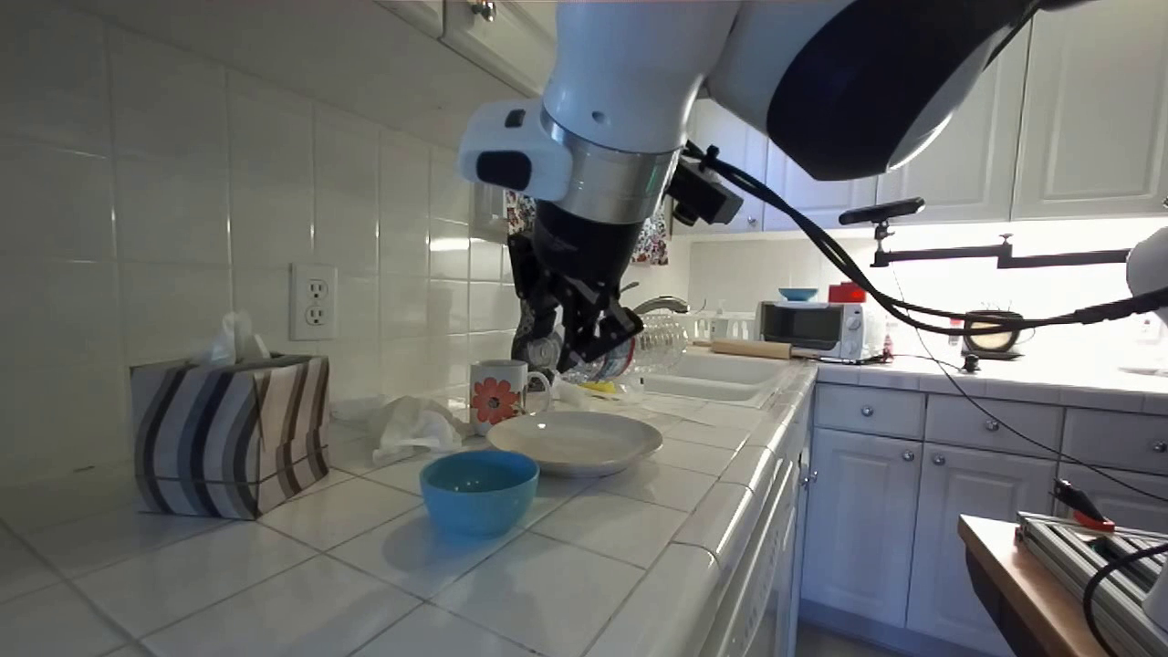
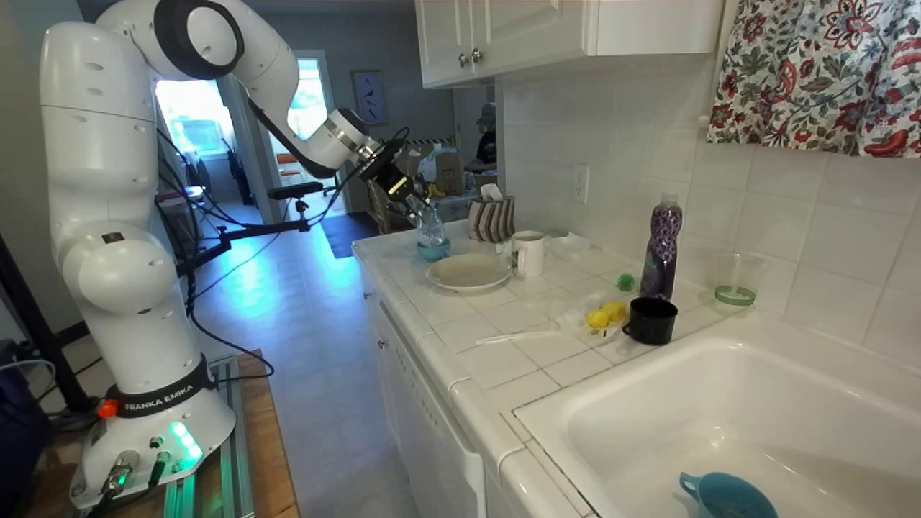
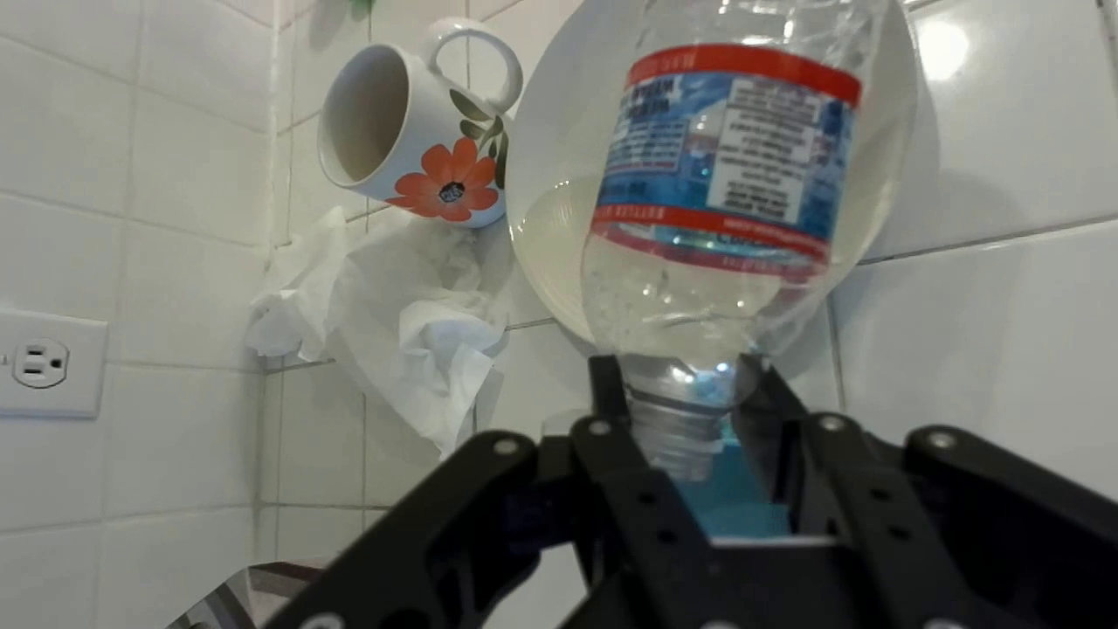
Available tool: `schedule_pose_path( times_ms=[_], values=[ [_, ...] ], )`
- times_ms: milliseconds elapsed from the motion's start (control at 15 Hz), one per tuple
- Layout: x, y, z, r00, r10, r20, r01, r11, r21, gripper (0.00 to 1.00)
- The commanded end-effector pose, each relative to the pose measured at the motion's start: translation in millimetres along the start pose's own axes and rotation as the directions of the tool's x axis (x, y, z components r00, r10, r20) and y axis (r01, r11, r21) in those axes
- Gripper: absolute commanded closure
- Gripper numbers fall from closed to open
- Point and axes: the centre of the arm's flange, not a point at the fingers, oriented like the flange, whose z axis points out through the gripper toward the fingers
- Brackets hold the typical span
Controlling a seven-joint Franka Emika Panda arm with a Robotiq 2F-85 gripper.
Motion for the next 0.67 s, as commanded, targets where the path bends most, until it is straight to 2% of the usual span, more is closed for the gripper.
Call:
schedule_pose_path(
  times_ms=[0,467,533,600],
  values=[
    [-1,17,-4,0.998,-0.045,0.034,0.043,0.998,0.050,0.89],
    [1,32,-7,0.994,-0.096,0.056,0.091,0.993,0.075,0.89],
    [-5,22,-4,0.995,-0.081,0.053,0.078,0.996,0.040,0.64],
    [-4,24,-4,0.995,-0.081,0.052,0.079,0.996,0.040,0.64]
  ],
)
